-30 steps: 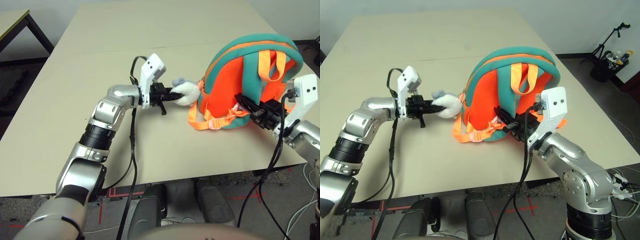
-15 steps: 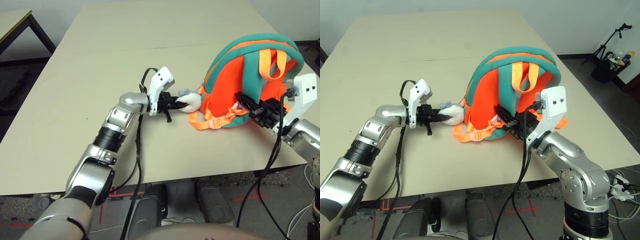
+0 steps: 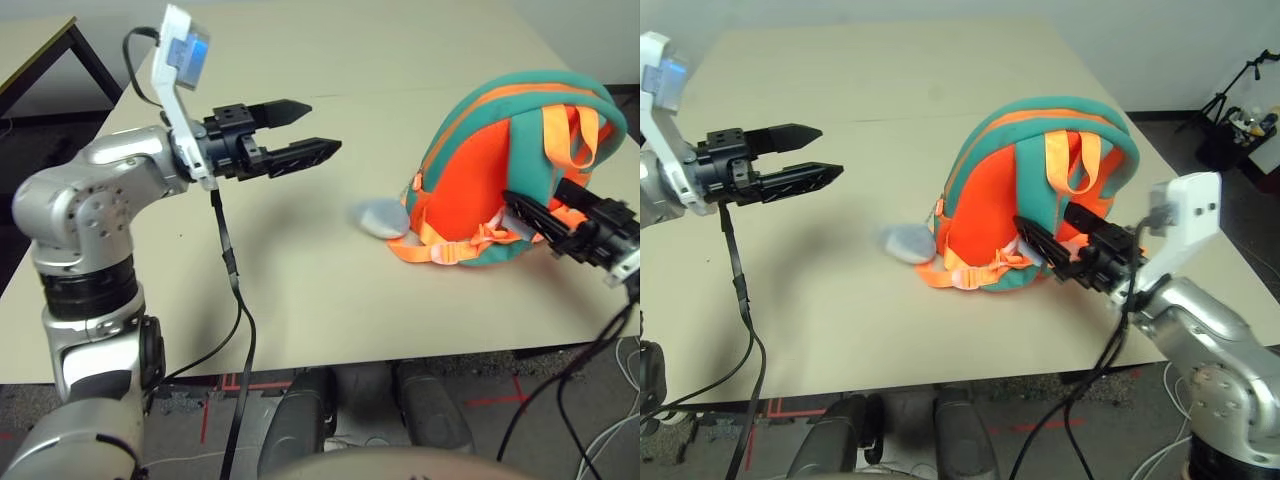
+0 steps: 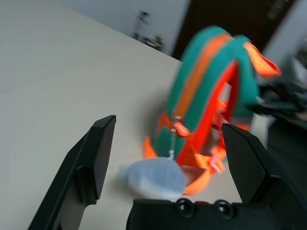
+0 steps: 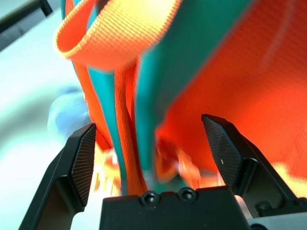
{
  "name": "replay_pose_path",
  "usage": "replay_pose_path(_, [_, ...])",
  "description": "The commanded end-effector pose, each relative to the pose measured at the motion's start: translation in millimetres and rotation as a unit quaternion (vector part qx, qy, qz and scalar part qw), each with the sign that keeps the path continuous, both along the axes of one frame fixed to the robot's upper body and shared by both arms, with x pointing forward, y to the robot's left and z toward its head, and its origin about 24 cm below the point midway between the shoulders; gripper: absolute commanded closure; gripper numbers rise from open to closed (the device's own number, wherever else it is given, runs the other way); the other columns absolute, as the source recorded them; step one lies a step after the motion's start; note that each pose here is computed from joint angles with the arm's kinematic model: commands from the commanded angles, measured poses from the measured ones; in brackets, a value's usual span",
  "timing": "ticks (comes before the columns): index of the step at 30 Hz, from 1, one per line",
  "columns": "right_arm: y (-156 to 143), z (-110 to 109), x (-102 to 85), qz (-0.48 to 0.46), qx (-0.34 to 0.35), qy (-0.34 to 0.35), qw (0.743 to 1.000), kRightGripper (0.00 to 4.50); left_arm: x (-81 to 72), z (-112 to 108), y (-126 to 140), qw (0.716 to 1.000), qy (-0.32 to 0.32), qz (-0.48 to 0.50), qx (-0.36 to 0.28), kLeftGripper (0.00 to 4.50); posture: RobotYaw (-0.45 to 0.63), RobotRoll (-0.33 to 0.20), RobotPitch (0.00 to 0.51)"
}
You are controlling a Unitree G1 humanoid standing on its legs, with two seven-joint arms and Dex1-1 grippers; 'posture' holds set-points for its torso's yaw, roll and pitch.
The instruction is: Put the pencil case into the backpack and zip it.
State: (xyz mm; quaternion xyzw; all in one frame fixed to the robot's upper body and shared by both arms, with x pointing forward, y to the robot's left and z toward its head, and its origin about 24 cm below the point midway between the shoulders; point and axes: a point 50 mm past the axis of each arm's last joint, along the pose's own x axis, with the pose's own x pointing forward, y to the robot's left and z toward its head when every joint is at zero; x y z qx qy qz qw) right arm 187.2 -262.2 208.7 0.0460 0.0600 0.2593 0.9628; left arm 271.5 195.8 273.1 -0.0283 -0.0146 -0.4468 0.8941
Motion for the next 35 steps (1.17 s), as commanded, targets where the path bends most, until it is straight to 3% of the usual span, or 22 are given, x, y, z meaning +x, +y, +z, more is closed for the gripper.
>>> replay_pose_path(1, [-22.6,5.7,-19.1,-0.032,0.015,0.037,0.999,0.03,5.9,-14.8,24.9,0.995,0.012,0.102,0.004,0.00,-0.14,0.000,0.111])
replay_pose_path(5, [-57.8,13.7,-24.0,-0.110,0.034,0.028,0.993,0.03,13.6,-44.1,54.2,0.978,0.029,0.204,0.015,0.00,-0.16,0.000,0.110])
replay_pose_path(10, [-100.8,10.9,7.9,-0.213,0.016,-0.046,0.976,0.03,25.6,-95.7,85.3,0.941,-0.004,0.316,0.125,0.00,-0.15,0.000,0.105])
replay_pose_path(13, [-111.5,1.1,30.8,-0.219,0.018,-0.061,0.974,0.03,29.1,-112.6,91.9,0.917,-0.026,0.380,0.118,0.00,-0.12,0.000,0.101])
replay_pose_path(18, [-124.2,-10.1,56.0,-0.223,0.017,-0.069,0.972,0.03,27.2,-119.2,100.9,0.868,-0.087,0.472,0.123,0.00,-0.08,0.000,0.110])
replay_pose_path(25, [-126.5,-33.9,73.4,-0.215,0.007,-0.064,0.975,0.03,21.7,-115.1,97.1,0.831,-0.148,0.520,0.129,0.00,-0.07,0.000,0.139])
replay_pose_path(30, [-113.5,-51.0,82.6,-0.199,0.011,-0.052,0.979,0.03,13.3,-130.4,98.3,0.823,-0.121,0.541,0.126,0.00,-0.05,0.000,0.154])
replay_pose_path(35, [-110.8,-54.2,86.4,-0.196,0.011,-0.052,0.979,0.03,4.5,-138.9,106.8,0.802,-0.105,0.577,0.114,0.00,-0.04,0.000,0.151])
